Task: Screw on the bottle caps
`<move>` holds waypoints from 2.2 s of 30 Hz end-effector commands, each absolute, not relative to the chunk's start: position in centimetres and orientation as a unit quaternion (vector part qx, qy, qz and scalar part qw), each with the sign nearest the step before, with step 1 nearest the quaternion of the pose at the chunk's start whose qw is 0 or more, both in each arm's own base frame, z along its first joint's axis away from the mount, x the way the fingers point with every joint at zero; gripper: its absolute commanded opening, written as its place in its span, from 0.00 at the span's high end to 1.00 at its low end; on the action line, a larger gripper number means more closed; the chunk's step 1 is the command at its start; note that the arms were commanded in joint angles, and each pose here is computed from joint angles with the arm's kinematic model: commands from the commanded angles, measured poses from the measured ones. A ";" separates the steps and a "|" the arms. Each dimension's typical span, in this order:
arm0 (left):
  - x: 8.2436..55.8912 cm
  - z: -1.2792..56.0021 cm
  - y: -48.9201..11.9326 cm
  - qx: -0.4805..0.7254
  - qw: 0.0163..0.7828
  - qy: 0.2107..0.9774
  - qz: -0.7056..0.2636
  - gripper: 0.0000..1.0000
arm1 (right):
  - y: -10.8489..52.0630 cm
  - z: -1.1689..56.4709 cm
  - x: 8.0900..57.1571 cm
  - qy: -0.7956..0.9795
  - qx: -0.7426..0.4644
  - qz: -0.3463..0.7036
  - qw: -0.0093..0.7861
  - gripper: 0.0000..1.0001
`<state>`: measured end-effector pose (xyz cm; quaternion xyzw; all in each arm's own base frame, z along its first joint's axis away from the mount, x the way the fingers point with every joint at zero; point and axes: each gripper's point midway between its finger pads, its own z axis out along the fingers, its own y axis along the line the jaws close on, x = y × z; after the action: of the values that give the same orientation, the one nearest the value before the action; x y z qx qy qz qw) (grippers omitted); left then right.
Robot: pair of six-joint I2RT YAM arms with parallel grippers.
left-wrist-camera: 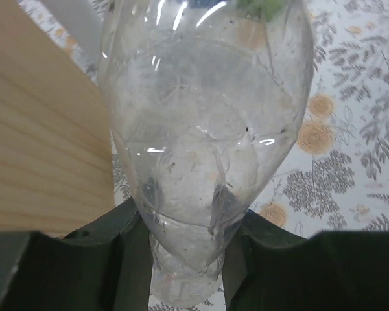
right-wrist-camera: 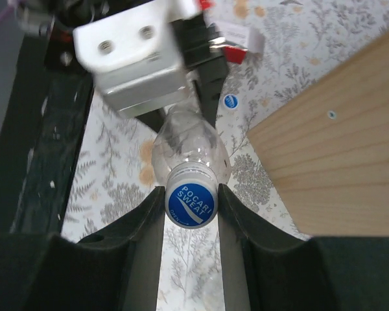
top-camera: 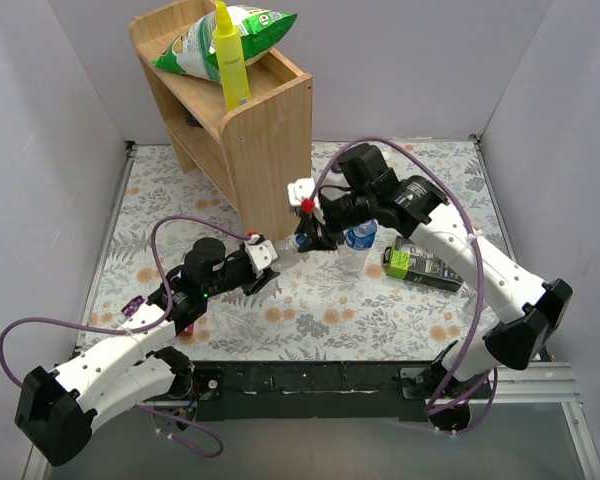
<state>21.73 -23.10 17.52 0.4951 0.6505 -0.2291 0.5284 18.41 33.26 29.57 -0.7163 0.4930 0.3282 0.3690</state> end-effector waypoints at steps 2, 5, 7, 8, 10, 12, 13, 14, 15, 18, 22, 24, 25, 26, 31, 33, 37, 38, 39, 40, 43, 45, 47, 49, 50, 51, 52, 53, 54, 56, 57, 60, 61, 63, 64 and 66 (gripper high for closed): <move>25.0 26.7 -24.7 0.382 0.644 0.609 -0.261 1.00 | 37.1 31.0 21.4 0.636 -0.539 0.436 0.339 0.90; 25.8 26.6 -25.2 0.375 0.639 0.619 -0.261 1.00 | 38.3 29.6 22.1 0.696 -0.472 0.458 0.290 0.95; 26.3 26.3 -25.1 0.365 0.635 0.631 -0.256 1.00 | 38.6 29.2 22.1 0.708 -0.460 0.456 0.280 0.96; 26.9 25.8 -24.7 0.353 0.633 0.643 -0.245 1.00 | 38.6 29.4 22.4 0.708 -0.459 0.455 0.285 0.95; 27.1 25.0 -24.4 0.341 0.623 0.662 -0.240 1.00 | 38.2 29.9 23.0 0.708 -0.460 0.448 0.295 0.89; 26.3 23.5 -24.2 0.355 0.594 0.680 -0.243 1.00 | 37.1 31.6 23.5 0.693 -0.476 0.445 0.309 0.63; 25.8 22.9 -24.2 0.367 0.585 0.681 -0.244 1.00 | 36.7 32.2 24.0 0.678 -0.494 0.436 0.324 0.55; 24.5 21.4 -24.2 0.388 0.551 0.693 -0.254 1.00 | 35.7 33.5 24.6 0.671 -0.496 0.432 0.342 0.44; 23.9 21.0 -24.1 0.396 0.540 0.696 -0.259 1.00 | 35.1 35.0 24.4 0.654 -0.504 0.439 0.353 0.40; 21.2 19.2 -24.1 0.439 0.478 0.704 -0.287 1.00 | 32.5 37.6 23.9 0.618 -0.528 0.431 0.392 0.29; 17.9 17.5 -23.7 0.508 0.400 0.698 -0.309 1.00 | 29.9 38.0 20.3 0.542 -0.610 0.405 0.413 0.26; 17.3 17.8 -23.7 0.555 0.392 0.667 -0.306 1.00 | 29.2 36.8 19.3 0.492 -0.665 0.377 0.416 0.28; 16.9 17.0 -23.4 0.569 0.371 0.668 -0.303 1.00 | 28.8 35.5 17.9 0.483 -0.688 0.374 0.392 0.30; 16.9 17.0 -23.3 0.589 0.370 0.654 -0.296 1.00 | 28.7 34.8 17.6 0.447 -0.721 0.355 0.394 0.30; 16.9 16.8 -23.2 0.636 0.360 0.622 -0.281 1.00 | 29.1 32.5 15.4 0.389 -0.781 0.328 0.363 0.34; 17.0 16.9 -23.3 0.646 0.361 0.612 -0.279 1.00 | 29.2 31.8 15.1 0.369 -0.800 0.312 0.356 0.35; 17.3 17.5 -23.5 0.649 0.372 0.603 -0.276 1.00 | 29.5 30.4 14.0 0.346 -0.824 0.309 0.326 0.37; 17.3 17.6 -23.5 0.649 0.374 0.602 -0.276 1.00 | 29.4 30.3 13.9 0.344 -0.827 0.307 0.322 0.37; 17.3 17.6 -23.5 0.650 0.374 0.601 -0.276 1.00 | 29.3 30.0 13.6 0.344 -0.830 0.309 0.313 0.38; 17.3 17.6 -23.5 0.650 0.375 0.601 -0.276 1.00 | 29.4 29.8 13.4 0.339 -0.834 0.309 0.307 0.38; 17.2 17.9 -23.5 0.646 0.381 0.600 -0.276 1.00 | 29.4 29.2 13.0 0.329 -0.843 0.305 0.297 0.39; 17.1 18.0 -23.4 0.644 0.385 0.601 -0.276 1.00 | 29.3 28.9 12.9 0.325 -0.847 0.300 0.294 0.40; 17.1 18.2 -23.5 0.641 0.389 0.600 -0.278 1.00 | 29.5 28.7 12.8 0.321 -0.850 0.299 0.293 0.41; 17.2 18.4 -23.6 0.638 0.391 0.601 -0.281 1.00 | 29.6 28.6 12.7 0.319 -0.851 0.300 0.291 0.42; 17.2 18.6 -23.7 0.635 0.393 0.603 -0.283 1.00 | 29.6 28.6 12.7 0.318 -0.851 0.298 0.293 0.43; 17.2 18.7 -23.8 0.634 0.394 0.601 -0.285 1.00 | 29.7 28.4 12.8 0.319 -0.851 0.298 0.292 0.44; 17.2 18.8 -23.9 0.634 0.395 0.600 -0.287 1.00 | 29.9 28.3 12.6 0.318 -0.851 0.297 0.292 0.44; 17.2 19.0 -23.9 0.632 0.397 0.600 -0.289 1.00 | 30.1 28.3 12.9 0.317 -0.851 0.293 0.298 0.45; 17.2 19.0 -24.0 0.633 0.396 0.599 -0.290 1.00 | 30.2 28.5 12.9 0.317 -0.850 0.292 0.302 0.47; 17.3 18.9 -24.0 0.631 0.395 0.601 -0.289 1.00 | 30.5 28.7 13.1 0.314 -0.849 0.289 0.312 0.50; 17.3 19.0 -24.0 0.632 0.396 0.601 -0.289 1.00 | 30.6 28.8 13.1 0.314 -0.848 0.288 0.315 0.52; 17.2 19.0 -24.1 0.630 0.394 0.602 -0.292 1.00 | 30.8 29.0 13.1 0.310 -0.848 0.284 0.323 0.54; 17.3 19.0 -24.1 0.629 0.395 0.603 -0.291 1.00 | 30.8 29.0 13.2 0.310 -0.848 0.283 0.324 0.54; 17.4 19.1 -24.2 0.626 0.399 0.603 -0.292 1.00 | 30.9 28.9 13.2 0.308 -0.848 0.280 0.327 0.59; 17.4 19.2 -24.2 0.625 0.402 0.602 -0.293 1.00 | 30.9 28.8 13.2 0.310 -0.847 0.281 0.327 0.63; 17.6 19.4 -24.4 0.612 0.403 0.612 -0.298 1.00 | 31.2 29.0 13.4 0.314 -0.843 0.281 0.335 0.77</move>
<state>17.00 -23.18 16.49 0.6253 0.6308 -0.2827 0.3623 13.57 30.74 27.84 -0.8503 0.3216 0.2820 0.3065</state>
